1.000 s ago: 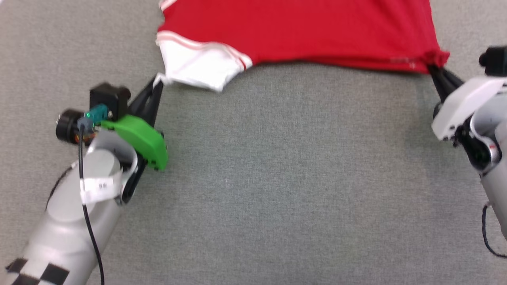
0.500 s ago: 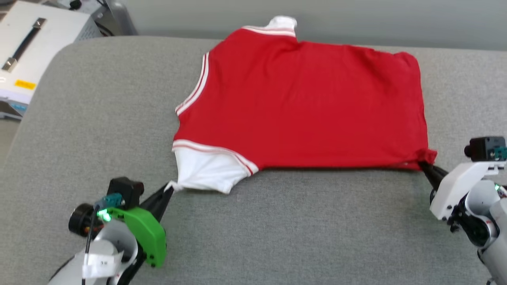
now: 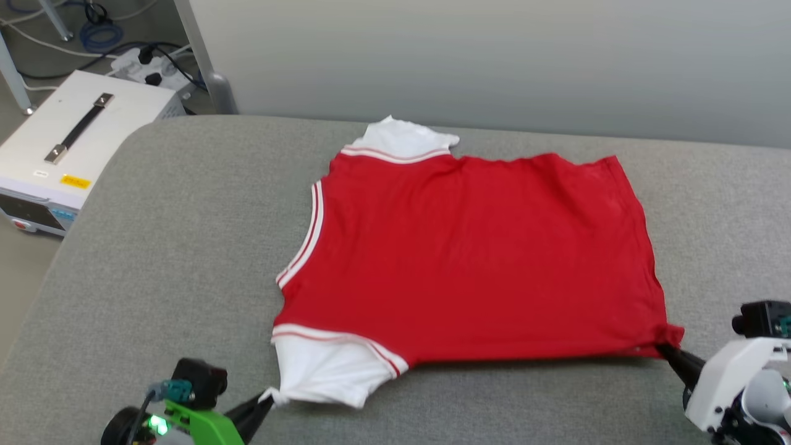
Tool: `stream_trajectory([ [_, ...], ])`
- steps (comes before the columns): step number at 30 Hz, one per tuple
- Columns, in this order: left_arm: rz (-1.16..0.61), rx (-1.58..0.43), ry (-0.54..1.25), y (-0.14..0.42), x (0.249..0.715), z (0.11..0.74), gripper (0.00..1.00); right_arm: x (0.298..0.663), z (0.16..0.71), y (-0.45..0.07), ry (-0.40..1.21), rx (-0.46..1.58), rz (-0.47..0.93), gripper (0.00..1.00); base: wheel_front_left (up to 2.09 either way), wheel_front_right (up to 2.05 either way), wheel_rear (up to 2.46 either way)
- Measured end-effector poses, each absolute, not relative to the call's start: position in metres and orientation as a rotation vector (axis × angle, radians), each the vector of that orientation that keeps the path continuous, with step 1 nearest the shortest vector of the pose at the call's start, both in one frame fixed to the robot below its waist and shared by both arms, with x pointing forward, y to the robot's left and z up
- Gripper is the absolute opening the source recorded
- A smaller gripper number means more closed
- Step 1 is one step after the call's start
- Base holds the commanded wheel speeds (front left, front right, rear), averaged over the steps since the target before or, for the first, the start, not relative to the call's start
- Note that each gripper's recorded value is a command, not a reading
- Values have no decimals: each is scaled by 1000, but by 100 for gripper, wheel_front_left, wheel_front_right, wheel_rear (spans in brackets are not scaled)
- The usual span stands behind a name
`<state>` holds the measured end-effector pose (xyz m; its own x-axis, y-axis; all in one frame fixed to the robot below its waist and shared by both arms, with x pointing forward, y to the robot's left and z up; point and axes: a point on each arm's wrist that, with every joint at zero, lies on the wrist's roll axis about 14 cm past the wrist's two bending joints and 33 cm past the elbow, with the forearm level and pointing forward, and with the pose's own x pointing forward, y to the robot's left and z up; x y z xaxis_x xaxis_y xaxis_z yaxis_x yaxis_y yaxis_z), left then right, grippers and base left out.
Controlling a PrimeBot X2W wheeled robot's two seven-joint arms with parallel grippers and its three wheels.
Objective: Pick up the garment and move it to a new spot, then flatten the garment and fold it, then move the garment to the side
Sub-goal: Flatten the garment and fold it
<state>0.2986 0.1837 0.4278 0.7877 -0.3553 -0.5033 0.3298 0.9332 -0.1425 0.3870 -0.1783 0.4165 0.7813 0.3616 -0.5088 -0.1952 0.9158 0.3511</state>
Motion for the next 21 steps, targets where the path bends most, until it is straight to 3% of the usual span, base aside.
stream_trajectory([
  [12,-429,-71,663,181,238,429,0,321,415,-178,735,389,350,0,0,0,0],
  [21,-435,-62,542,179,272,458,0,329,435,-180,715,384,363,0,0,0,0],
])
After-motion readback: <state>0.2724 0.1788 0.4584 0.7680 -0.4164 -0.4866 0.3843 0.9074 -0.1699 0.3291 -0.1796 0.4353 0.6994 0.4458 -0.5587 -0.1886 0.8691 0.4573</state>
